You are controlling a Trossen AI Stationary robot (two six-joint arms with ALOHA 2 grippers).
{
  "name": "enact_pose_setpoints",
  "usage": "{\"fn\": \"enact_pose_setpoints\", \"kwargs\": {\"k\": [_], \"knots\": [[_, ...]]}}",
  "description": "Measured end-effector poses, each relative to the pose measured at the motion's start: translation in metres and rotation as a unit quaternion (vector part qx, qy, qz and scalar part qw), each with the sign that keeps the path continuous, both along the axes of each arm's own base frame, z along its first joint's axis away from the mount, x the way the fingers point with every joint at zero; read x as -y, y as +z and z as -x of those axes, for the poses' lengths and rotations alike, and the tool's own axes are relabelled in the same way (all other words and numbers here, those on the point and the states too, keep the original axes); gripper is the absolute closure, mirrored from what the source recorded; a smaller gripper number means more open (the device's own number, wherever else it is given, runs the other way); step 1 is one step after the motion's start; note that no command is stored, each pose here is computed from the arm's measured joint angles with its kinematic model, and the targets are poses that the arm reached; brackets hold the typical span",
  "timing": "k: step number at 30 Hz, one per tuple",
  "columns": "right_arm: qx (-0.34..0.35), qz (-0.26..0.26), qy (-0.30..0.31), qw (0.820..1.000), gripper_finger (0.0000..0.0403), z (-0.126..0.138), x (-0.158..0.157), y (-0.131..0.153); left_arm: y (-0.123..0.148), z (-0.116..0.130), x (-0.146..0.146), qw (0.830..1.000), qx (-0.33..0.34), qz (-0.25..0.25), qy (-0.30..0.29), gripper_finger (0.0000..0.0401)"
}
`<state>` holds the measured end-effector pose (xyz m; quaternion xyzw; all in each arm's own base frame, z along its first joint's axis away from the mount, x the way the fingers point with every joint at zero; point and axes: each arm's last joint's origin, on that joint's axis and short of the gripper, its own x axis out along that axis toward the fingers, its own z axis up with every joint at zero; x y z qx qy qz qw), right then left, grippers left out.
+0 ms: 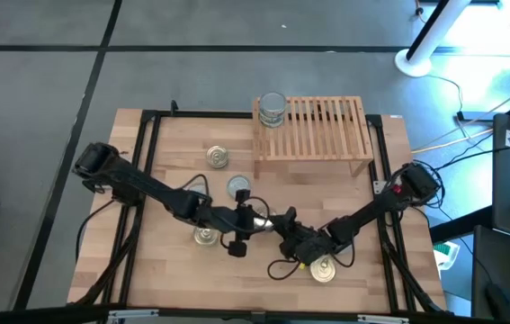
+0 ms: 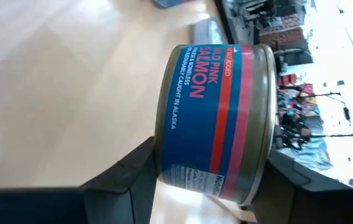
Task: Stack canned seafood by type on shelf
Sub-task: Put the blue pink tuna can on the shelf
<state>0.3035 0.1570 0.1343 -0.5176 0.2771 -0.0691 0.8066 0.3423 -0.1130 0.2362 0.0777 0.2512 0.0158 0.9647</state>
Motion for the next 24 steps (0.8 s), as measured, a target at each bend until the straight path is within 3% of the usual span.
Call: {"fn": "enact_pose_setpoints", "kwargs": {"k": [9, 16, 24], "knots": [[0.013, 0.055, -0.069, 0.996, 0.0208, 0.022, 0.017, 0.051, 0.046, 0.026, -0.01, 0.999, 0.043, 0.007, 0.0, 0.0272], [0.031, 0.11, -0.141, 0.983, 0.0211, 0.049, 0.044, 0.101, 0.064, 0.038, -0.015, 0.998, 0.063, 0.011, 0.007, 0.0274], [0.044, 0.082, -0.221, 0.971, 0.021, 0.066, 0.108, 0.142, 0.065, 0.037, -0.019, 0.998, 0.066, -0.005, 0.013, 0.0274]]}}
